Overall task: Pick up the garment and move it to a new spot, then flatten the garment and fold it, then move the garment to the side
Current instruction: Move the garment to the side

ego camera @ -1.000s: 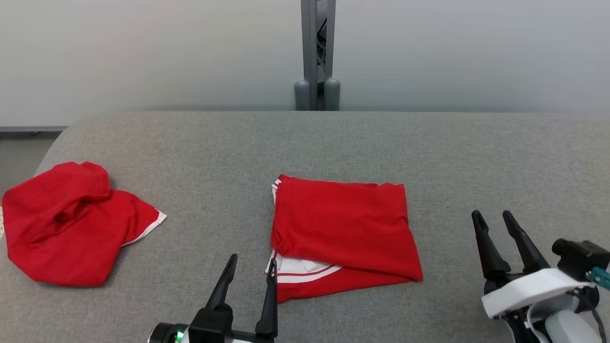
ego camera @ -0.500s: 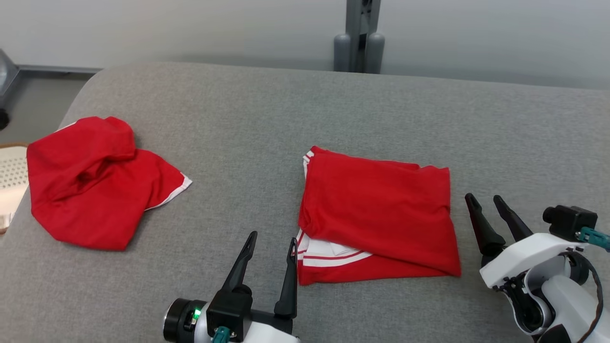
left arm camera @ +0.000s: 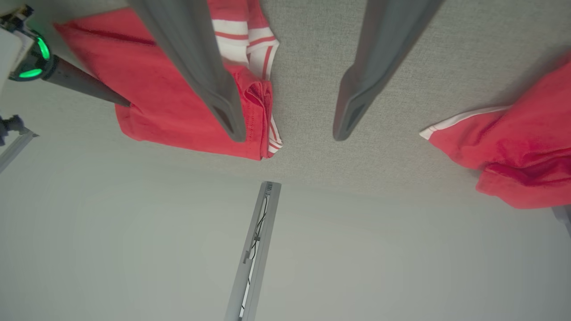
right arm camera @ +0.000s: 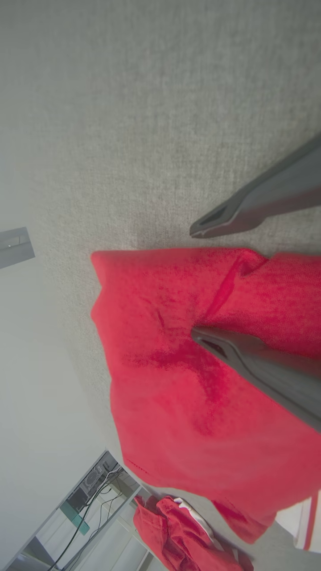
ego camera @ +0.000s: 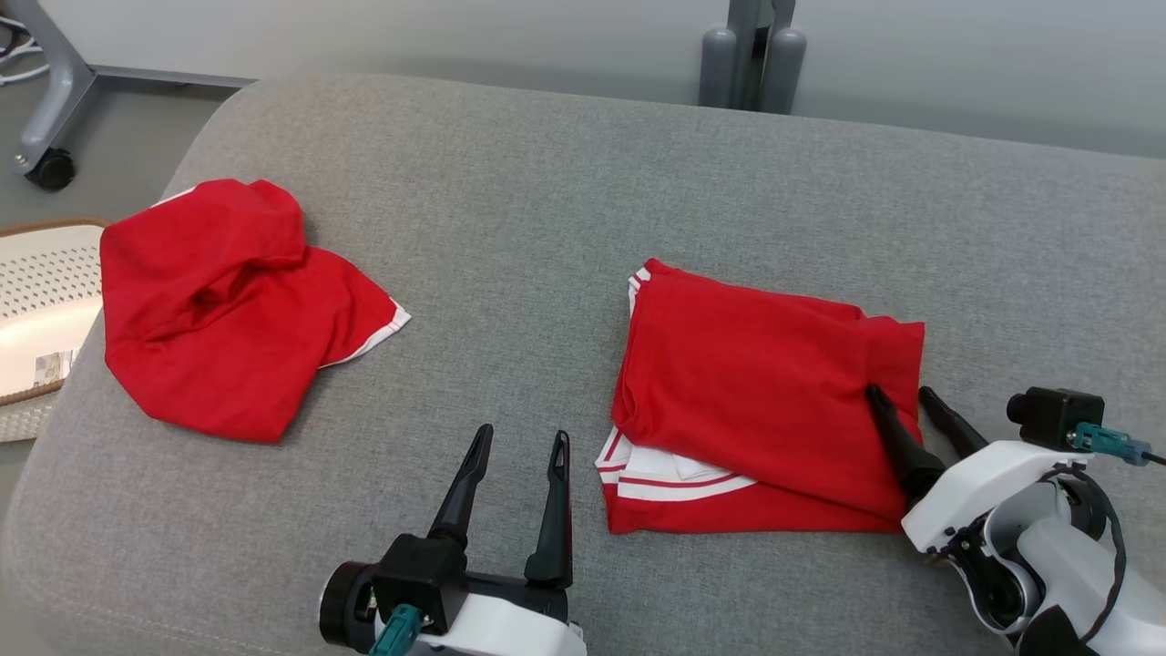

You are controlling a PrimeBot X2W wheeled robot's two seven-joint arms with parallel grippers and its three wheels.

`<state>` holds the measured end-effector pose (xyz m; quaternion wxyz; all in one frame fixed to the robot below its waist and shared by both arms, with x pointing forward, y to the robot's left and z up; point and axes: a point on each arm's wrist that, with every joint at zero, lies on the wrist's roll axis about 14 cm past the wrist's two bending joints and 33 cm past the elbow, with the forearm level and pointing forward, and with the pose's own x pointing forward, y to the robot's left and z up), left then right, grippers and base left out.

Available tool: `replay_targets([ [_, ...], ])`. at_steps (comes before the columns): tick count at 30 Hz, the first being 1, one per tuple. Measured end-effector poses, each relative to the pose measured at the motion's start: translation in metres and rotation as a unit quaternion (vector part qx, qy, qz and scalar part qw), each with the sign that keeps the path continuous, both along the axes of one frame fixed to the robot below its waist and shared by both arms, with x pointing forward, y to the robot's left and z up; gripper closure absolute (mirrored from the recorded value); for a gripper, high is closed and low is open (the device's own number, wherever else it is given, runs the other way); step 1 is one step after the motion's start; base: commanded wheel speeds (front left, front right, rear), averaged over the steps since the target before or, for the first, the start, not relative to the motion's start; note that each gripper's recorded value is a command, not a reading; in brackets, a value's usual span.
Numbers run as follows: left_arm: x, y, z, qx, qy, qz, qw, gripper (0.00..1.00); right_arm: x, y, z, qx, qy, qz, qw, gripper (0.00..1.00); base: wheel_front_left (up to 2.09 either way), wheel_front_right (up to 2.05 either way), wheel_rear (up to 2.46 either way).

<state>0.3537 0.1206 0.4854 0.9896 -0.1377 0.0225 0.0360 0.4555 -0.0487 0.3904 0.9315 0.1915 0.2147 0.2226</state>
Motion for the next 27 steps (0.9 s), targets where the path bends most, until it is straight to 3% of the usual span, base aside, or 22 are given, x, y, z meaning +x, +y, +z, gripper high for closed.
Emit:
replay_targets([
  [5, 0.001, 0.003, -0.001, 0.003, 0.001, 0.006, 1.0, 0.0, 0.005, 0.009, -0.004, -0.003, 0.006, 0.016, 1.0, 0.0, 0.0, 0.0, 0.0],
  [6, 0.001, 0.004, -0.001, 0.004, 0.002, 0.007, 1.0, 0.0, 0.006, 0.01, -0.004, -0.004, 0.006, 0.018, 1.0, 0.38, 0.0, 0.0, 0.0],
  [10, 0.001, 0.006, -0.002, 0.005, 0.005, 0.013, 1.0, 0.0, 0.01, 0.014, -0.004, -0.003, 0.006, 0.023, 1.0, 0.97, 0.0, 0.0, 0.0],
  [14, 0.001, 0.007, -0.002, 0.006, 0.005, 0.016, 1.0, 0.0, 0.013, 0.01, 0.0, -0.004, -0.002, 0.02, 1.0, 1.0, 0.0, 0.0, 0.0],
  [27, 0.009, -0.018, 0.006, 0.015, -0.015, -0.031, 0.999, 0.0, 0.029, -0.028, 0.066, -0.043, -0.134, -0.002, 0.99, 1.0, 0.0, 0.0, 0.0],
])
